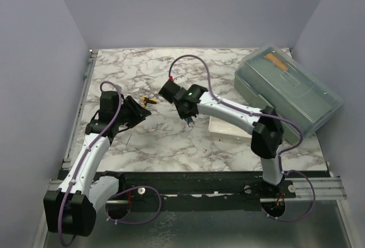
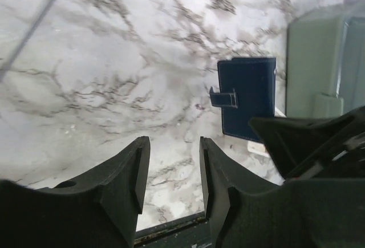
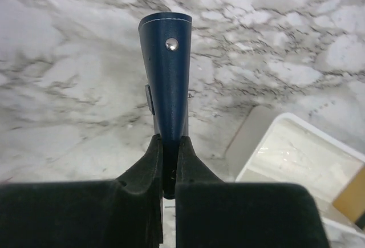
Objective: Put the credit cards into the card holder
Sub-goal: Close the card holder at the center of the board.
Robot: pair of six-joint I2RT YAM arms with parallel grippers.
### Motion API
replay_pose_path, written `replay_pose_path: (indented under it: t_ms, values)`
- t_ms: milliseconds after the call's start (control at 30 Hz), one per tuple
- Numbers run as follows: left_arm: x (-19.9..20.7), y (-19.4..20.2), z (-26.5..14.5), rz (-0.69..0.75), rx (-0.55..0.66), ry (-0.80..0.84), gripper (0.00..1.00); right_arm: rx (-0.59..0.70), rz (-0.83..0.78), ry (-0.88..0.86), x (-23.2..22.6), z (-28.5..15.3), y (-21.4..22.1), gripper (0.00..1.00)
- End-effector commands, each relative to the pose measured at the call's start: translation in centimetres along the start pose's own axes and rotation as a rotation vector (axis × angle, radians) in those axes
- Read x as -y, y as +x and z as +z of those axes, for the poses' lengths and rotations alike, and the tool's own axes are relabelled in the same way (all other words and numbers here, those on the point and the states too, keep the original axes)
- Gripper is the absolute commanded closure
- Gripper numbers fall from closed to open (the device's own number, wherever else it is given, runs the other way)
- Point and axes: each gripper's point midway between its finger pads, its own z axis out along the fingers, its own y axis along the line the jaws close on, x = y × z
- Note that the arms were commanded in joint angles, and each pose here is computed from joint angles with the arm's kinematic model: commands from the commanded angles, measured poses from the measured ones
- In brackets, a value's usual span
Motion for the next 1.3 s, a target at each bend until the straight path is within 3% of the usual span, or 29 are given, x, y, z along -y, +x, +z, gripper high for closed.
replay_pose_path:
  t_ms: [0, 133, 300, 433, 600, 733, 900, 1100, 1267]
  values:
    - [-5.0, 0.0, 0.2, -0.109, -0.007, -0.182, 0.54, -0.089, -0.177, 0.446, 4.0, 2.6, 4.5, 0.95]
    - [-7.6, 0.0, 0.1, -0.220, -0.014, -0.212, 0.54, -0.088, -0.222, 0.346, -1.5, 4.7, 5.7, 0.88]
    - [-7.0, 0.8, 0.2, -0.260, -0.046, -0.142, 0.54, -0.101, -0.138, -0.112, -9.6, 5.2, 7.0, 0.52]
    - [-5.0, 1.5, 0.9, -0.267, -0.109, 0.000, 0.54, -0.090, -0.086, -0.318, -11.3, 4.0, 7.1, 0.38]
    - [-1.1, 2.3, 1.4, -0.237, -0.198, 0.245, 0.58, -0.090, -0.049, -0.522, -11.9, 1.5, 6.2, 0.36]
    - [1.6, 3.4, 2.3, -0.186, -0.246, 0.312, 0.62, -0.053, 0.011, -0.584, -9.6, -1.1, 4.4, 0.37]
    - [3.7, 4.9, 5.8, -0.142, -0.308, 0.332, 0.73, -0.007, 0.092, -0.593, -4.5, -1.1, 3.5, 0.45]
    - [4.5, 5.9, 10.0, -0.125, -0.360, 0.298, 0.88, 0.023, 0.172, -0.570, 0.9, 1.5, 2.4, 0.64]
    - [2.9, 7.0, 12.8, -0.135, -0.406, 0.234, 0.95, 0.019, 0.186, -0.595, 2.2, 3.6, 1.8, 0.66]
